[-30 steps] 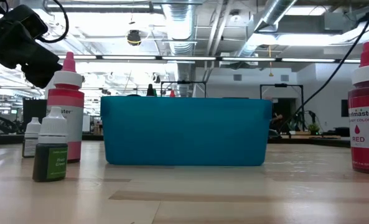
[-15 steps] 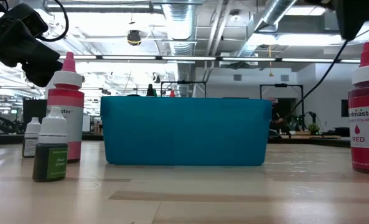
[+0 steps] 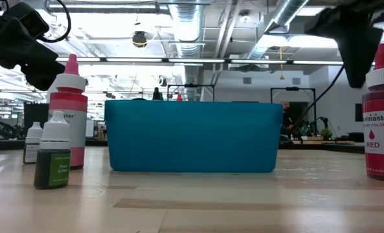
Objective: Pick & Place food coloring
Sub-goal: Put the large red food coloring bottle into the blue bin
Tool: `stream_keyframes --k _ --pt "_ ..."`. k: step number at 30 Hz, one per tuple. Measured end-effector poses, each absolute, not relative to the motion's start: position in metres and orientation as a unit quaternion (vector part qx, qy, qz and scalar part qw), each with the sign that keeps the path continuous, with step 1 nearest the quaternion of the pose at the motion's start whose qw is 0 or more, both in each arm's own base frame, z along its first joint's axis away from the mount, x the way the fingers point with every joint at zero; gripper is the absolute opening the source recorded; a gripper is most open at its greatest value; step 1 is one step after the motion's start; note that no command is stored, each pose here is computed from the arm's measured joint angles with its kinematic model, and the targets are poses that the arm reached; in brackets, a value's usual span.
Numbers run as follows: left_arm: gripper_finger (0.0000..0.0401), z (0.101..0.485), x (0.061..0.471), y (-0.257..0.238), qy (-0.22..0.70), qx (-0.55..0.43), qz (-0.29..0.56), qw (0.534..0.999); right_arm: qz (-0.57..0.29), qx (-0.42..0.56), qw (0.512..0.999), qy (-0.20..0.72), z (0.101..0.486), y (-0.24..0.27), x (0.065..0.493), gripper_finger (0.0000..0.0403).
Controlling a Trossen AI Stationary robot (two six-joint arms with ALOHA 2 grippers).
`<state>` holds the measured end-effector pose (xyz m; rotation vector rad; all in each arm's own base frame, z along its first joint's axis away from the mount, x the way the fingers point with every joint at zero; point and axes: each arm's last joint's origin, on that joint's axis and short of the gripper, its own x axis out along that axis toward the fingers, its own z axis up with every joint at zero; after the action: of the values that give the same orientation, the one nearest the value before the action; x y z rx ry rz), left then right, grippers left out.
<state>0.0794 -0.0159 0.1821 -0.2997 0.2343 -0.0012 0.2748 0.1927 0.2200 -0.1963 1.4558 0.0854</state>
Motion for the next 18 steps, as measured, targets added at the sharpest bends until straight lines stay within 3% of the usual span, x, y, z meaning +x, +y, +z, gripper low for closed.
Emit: stream_keyframes --k 13,18 --pt "0.0167 0.1818 0.0794 -0.0159 0.118 -0.148 0.0 0.982 0.041 -0.08 0.743 0.664 0.211 0.1898 0.2754 0.0231" --pt "0.0167 0.1815 0.0793 -0.0159 0.119 -0.147 0.0 0.982 0.045 -0.076 0.749 0.657 0.2111 0.191 0.277 0.0195"
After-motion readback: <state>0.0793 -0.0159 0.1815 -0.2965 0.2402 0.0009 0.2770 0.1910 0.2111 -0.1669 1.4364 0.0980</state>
